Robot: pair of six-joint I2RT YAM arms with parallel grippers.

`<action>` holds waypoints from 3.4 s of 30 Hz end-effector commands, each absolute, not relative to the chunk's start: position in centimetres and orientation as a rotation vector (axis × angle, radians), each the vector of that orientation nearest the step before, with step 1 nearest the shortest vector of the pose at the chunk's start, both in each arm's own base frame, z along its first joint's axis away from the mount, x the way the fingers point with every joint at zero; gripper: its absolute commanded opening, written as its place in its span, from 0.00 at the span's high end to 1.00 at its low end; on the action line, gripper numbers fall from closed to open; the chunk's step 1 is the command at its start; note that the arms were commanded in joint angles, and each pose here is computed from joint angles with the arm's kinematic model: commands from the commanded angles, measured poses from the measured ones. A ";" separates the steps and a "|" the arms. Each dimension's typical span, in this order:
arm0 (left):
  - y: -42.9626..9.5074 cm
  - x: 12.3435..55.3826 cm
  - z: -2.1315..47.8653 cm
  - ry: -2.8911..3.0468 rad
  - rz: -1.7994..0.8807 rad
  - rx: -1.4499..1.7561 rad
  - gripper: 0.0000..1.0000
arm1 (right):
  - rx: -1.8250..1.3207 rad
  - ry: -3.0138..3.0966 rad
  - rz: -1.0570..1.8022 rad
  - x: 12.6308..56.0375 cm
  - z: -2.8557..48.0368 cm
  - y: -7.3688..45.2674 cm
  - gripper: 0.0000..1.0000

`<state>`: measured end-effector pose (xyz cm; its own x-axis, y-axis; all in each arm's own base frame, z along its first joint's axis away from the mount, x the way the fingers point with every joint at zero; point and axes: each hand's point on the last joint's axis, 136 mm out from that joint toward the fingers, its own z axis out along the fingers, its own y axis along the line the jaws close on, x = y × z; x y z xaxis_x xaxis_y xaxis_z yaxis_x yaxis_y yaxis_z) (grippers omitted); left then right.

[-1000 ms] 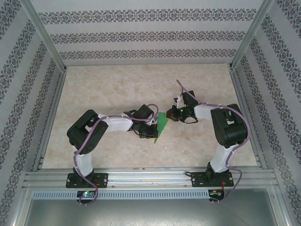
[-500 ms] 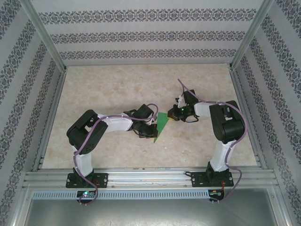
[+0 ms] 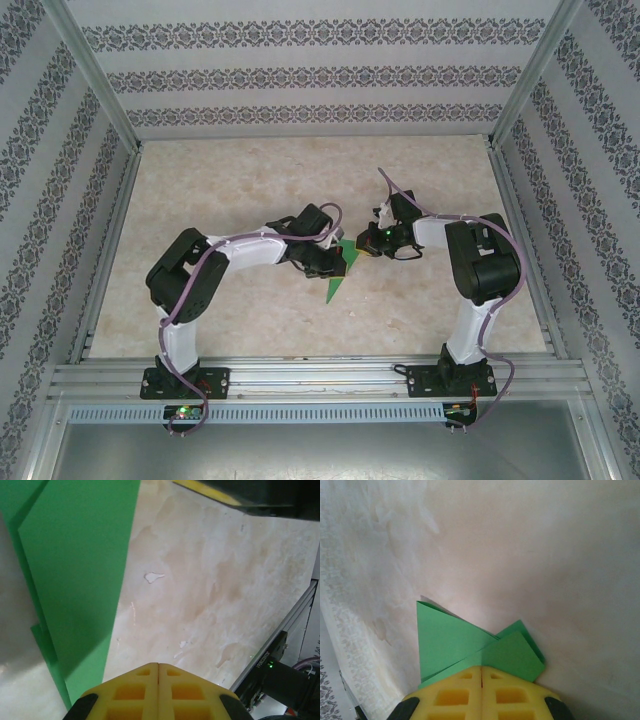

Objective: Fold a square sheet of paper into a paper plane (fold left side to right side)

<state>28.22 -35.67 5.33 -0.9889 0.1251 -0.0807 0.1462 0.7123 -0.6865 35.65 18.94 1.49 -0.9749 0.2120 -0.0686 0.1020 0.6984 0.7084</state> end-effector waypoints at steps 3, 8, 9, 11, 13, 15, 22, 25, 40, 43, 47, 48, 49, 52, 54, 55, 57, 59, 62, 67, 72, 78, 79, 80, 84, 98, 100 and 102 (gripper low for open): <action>-35.8 27.4 3.7 2.906 -1.234 0.234 1.00 | 0.311 2.898 0.995 33.7 -2.1 17.3 1.00; -35.4 26.2 3.0 2.932 -1.238 0.251 1.00 | 0.317 2.919 0.971 33.5 -2.6 17.1 1.00; -35.2 26.0 2.7 2.942 -1.232 0.251 1.00 | 0.315 2.921 0.966 33.5 -2.5 17.1 1.00; -34.9 25.7 2.2 2.957 -1.223 0.250 1.00 | 0.313 2.927 0.957 33.5 -2.6 17.0 1.00; -34.7 25.4 1.8 2.970 -1.218 0.246 1.00 | 0.310 2.932 0.947 33.5 -2.6 16.9 1.00; -34.5 25.1 1.4 2.982 -1.212 0.243 1.00 | 0.307 2.938 0.941 33.5 -2.7 16.9 1.00; -33.3 23.0 0.3 3.032 -1.175 0.249 1.00 | 0.295 2.951 0.932 33.6 -3.0 16.8 1.00; -32.8 21.9 0.0 3.045 -1.160 0.263 1.00 | 0.288 2.951 0.929 33.9 -2.9 16.9 1.00; -30.8 18.6 -1.2 3.057 -1.146 0.187 1.00 | 0.237 2.936 0.971 34.7 -2.5 17.7 1.00; -30.8 18.5 -1.1 3.047 -1.152 0.182 1.00 | 0.204 2.927 0.986 35.0 -2.3 18.1 1.00; -30.9 18.7 -0.6 3.015 -1.168 0.173 1.00 | 0.163 2.933 0.997 34.8 -2.3 18.2 1.00; -30.9 18.7 -0.5 3.007 -1.172 0.172 1.00 | 0.156 2.931 0.998 34.8 -2.2 18.2 1.00; -31.1 18.9 -0.1 2.992 -1.184 0.176 1.00 | 0.153 2.932 1.005 34.8 -2.2 18.3 1.00; -31.5 19.4 1.2 2.937 -1.223 0.198 0.95 | 0.138 2.911 1.045 35.0 -1.7 18.7 1.00; -31.9 19.7 2.5 2.885 -1.257 0.225 0.93 | 0.129 2.885 1.086 35.5 -1.0 19.1 1.00; -31.9 20.0 3.2 2.859 -1.268 0.238 0.92 | 0.125 2.867 1.111 35.8 -0.5 19.3 1.00; -31.7 20.5 4.5 2.812 -1.275 0.248 0.89 | 0.117 2.826 1.162 36.5 0.7 19.7 0.97; -31.2 21.3 5.8 2.757 -1.259 0.258 0.86 | 0.104 2.778 1.210 37.3 2.3 20.0 0.90; -29.6 22.9 7.3 2.683 -1.174 0.242 0.78 | 0.085 2.717 1.242 38.4 4.4 19.9 0.80; -26.0 25.3 9.4 2.556 -0.949 0.154 0.70 | 0.060 2.684 1.153 38.8 6.9 18.9 0.64; -21.7 26.7 11.3 2.427 -0.712 0.037 0.55 | 0.031 2.726 0.930 37.4 7.5 17.8 0.48; -17.0 27.2 12.9 2.280 -0.537 -0.056 0.28 | 0.039 2.767 0.622 34.9 7.6 15.9 0.22; -16.4 27.2 12.9 2.266 -0.516 -0.066 0.24 | 0.049 2.768 0.573 34.5 7.9 15.5 0.19; -15.9 27.2 12.9 2.258 -0.502 -0.070 0.21 | 0.058 2.771 0.525 34.1 8.0 15.2 0.15; -15.2 27.0 12.3 2.265 -0.486 -0.068 0.11 | 0.071 2.775 0.377 32.6 8.9 14.6 0.09; -15.5 26.5 10.0 2.331 -0.610 -0.101 0.00 | 0.245 2.769 -0.043 29.3 12.4 14.2 0.02; -15.2 26.3 9.3 2.355 -0.612 -0.127 0.00 | 0.239 2.767 -0.048 29.2 12.6 15.5 0.03; -15.1 26.1 8.6 2.384 -0.616 -0.152 0.00 | 0.224 2.784 -0.059 29.2 12.2 16.9 0.03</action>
<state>26.20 -15.09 9.20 -0.7577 -0.2316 -0.6101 0.0756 0.8974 -0.4346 29.64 16.81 12.66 -0.9260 0.1245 -0.3564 0.1100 0.9921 0.0605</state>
